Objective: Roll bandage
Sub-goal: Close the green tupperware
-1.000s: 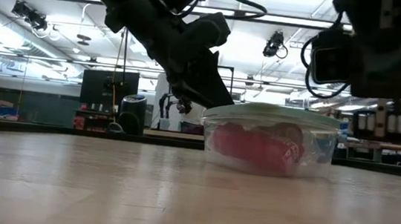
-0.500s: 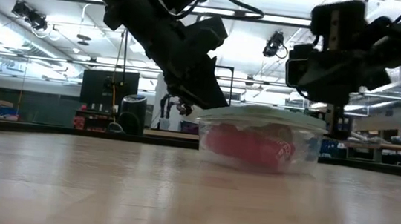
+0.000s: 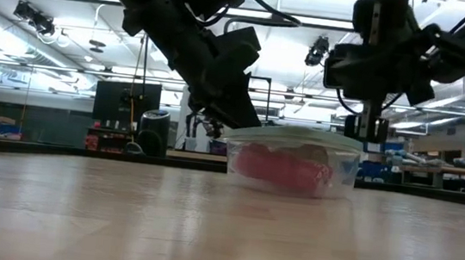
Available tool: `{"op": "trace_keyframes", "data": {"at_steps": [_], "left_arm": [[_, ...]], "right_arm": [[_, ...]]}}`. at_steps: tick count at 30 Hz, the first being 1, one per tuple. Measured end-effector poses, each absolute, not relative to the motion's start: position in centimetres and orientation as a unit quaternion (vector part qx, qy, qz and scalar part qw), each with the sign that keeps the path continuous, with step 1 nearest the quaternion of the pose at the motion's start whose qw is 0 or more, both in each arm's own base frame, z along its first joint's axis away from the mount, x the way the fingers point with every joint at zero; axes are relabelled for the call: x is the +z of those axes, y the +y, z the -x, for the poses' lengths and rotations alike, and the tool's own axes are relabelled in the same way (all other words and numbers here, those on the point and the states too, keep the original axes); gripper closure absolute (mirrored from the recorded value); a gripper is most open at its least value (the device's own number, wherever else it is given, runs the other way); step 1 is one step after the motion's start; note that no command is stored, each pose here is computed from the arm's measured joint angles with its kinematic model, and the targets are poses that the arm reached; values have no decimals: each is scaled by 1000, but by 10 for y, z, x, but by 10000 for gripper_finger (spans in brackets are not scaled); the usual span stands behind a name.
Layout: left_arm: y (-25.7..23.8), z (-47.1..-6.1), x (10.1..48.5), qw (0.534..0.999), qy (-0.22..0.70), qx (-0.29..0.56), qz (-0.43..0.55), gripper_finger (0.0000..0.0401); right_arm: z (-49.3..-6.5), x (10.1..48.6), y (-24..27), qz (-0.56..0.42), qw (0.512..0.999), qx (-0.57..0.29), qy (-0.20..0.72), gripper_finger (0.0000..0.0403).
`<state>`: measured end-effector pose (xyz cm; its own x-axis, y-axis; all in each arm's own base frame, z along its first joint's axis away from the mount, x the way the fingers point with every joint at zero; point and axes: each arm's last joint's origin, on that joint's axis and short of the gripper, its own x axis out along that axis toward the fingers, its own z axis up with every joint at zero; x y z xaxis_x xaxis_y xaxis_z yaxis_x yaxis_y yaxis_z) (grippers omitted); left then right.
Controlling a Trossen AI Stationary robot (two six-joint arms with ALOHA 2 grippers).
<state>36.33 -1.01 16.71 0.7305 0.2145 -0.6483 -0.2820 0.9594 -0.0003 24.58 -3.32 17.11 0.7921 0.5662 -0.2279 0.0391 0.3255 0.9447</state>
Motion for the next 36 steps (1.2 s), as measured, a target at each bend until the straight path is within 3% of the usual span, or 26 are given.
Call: {"op": "trace_keyframes", "data": {"at_steps": [9,14,23,36], "left_arm": [[-10,-363,166,928,341,137,58,224],[-10,-363,166,928,341,134,66,224],[-10,-363,166,928,340,133,74,224],[-11,-364,168,934,337,112,34,224]], "right_arm": [[-247,179,3,-574,738,193,298,403],[-245,171,23,-572,733,164,331,403],[-244,165,32,-571,746,100,328,403],[-248,172,26,-554,771,123,289,403]]}}
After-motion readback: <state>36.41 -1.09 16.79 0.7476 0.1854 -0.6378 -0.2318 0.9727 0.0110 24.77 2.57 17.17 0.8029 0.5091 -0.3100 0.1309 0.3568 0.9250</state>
